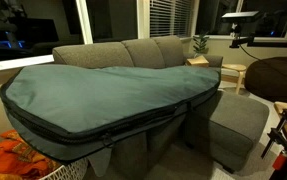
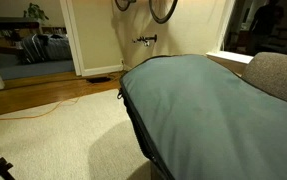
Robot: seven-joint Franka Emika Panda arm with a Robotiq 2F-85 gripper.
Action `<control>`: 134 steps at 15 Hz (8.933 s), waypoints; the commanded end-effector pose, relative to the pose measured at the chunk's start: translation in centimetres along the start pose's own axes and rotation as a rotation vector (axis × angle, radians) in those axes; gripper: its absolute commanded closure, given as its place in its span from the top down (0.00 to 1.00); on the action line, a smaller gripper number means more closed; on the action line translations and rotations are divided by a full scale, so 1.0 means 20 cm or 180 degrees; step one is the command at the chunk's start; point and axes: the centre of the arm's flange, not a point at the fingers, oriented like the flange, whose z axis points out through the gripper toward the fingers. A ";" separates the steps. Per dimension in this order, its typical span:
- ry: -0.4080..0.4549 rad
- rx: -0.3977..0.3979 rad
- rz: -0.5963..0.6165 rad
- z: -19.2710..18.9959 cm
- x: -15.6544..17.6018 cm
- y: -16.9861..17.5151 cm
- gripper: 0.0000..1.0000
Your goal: Close the zip
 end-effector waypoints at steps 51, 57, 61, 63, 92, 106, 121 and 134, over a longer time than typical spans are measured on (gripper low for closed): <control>-0.0414 0.0266 -0.0545 0.19 0.61 0.08 1.00; -0.0472 0.0245 -0.0556 0.20 0.68 0.10 1.00; -0.0476 0.0255 -0.0558 0.21 0.67 0.10 1.00; -0.0514 0.0261 -0.0546 0.24 0.64 0.07 1.00; -0.0889 0.0445 -0.1177 0.73 0.42 -0.50 1.00; -0.0392 0.0741 -0.1569 0.80 0.56 -0.72 1.00; -0.0300 0.1239 -0.1770 1.04 0.74 -0.97 1.00; -0.0280 0.1364 -0.1583 1.12 0.75 -0.99 1.00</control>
